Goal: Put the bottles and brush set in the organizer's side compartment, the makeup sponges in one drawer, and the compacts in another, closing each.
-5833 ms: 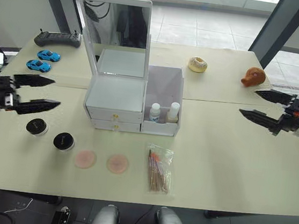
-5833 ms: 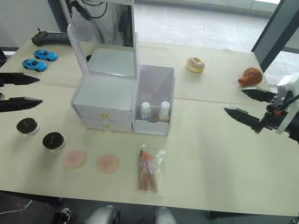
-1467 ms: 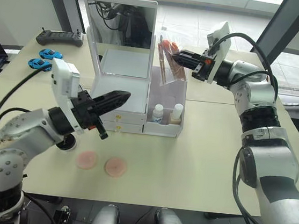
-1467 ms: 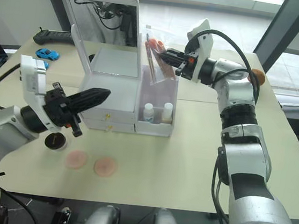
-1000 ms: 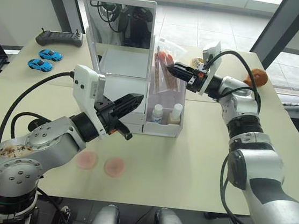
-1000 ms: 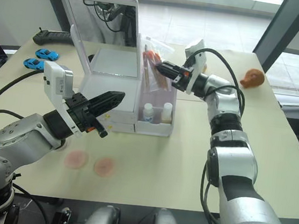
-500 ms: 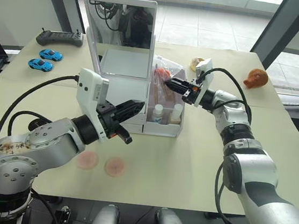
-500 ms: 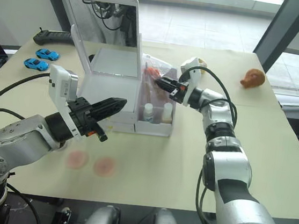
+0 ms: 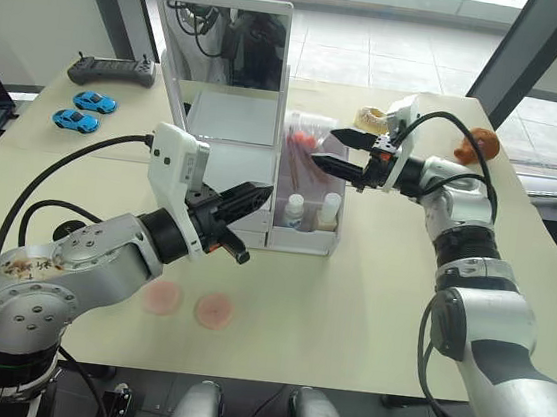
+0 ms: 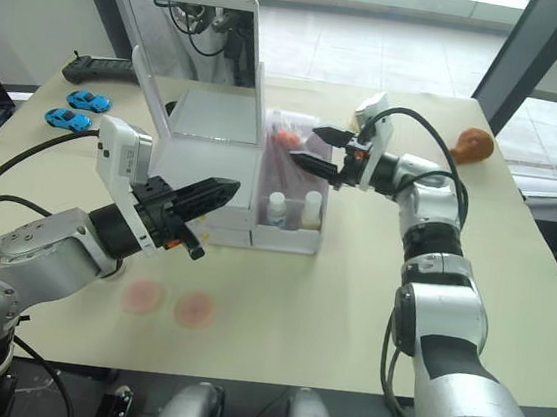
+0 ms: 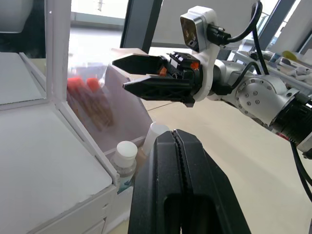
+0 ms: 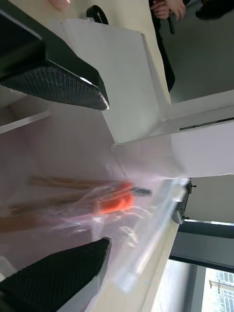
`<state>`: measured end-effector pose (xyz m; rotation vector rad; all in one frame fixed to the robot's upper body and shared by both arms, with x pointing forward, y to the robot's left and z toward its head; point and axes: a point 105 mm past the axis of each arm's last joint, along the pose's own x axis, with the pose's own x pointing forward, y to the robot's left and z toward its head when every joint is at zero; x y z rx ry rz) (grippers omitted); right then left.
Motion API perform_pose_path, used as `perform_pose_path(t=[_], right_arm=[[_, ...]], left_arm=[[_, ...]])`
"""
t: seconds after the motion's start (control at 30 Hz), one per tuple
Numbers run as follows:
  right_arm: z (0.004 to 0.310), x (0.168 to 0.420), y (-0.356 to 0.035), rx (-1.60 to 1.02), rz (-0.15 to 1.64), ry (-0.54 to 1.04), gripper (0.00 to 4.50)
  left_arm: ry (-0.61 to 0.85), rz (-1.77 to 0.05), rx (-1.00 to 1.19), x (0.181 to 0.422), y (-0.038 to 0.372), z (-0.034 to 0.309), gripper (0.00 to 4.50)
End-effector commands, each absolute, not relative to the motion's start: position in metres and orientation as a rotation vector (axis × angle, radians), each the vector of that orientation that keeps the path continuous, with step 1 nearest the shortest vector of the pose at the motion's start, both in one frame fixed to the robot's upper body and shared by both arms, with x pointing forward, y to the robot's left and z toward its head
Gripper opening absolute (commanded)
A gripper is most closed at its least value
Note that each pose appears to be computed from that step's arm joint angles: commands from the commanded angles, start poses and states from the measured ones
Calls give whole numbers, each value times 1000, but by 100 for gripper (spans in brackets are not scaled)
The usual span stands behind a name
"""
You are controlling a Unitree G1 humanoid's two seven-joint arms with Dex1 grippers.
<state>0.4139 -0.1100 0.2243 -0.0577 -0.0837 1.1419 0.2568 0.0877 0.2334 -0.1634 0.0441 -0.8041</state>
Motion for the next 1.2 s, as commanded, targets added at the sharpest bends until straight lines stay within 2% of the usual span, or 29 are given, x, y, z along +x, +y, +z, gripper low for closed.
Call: perform_pose_path(t=[0.03,0.33,0.47,0.57,0.73,0.77,0.9,0.93,1.2], right_arm=[[249,404,-110,-42,1181,-149,443],[272,392,-104,-165,1159,-195,443],[279,400,-103,-239,1088,-206,443],[272,423,-102,-432,929,-192,363],[268,440,-90,-561,864,-194,184],[267,442,-88,-577,856,-195,162],[257,455,-83,-642,776,-179,24],[252,458,-82,-660,758,-169,3],[220,468,-64,-828,675,-95,3]], left_arm=[[-8,-824,-173,256,86,245,0],[-12,-836,-177,257,84,245,0],[-24,-817,-157,259,89,246,0],[-24,-811,-148,260,89,244,0],[-21,-816,-126,262,88,243,0],[-15,-816,-106,262,91,242,0],[-7,-809,-69,263,96,240,0],[-11,-809,-69,263,96,241,0],[-25,-807,-44,268,102,244,0]])
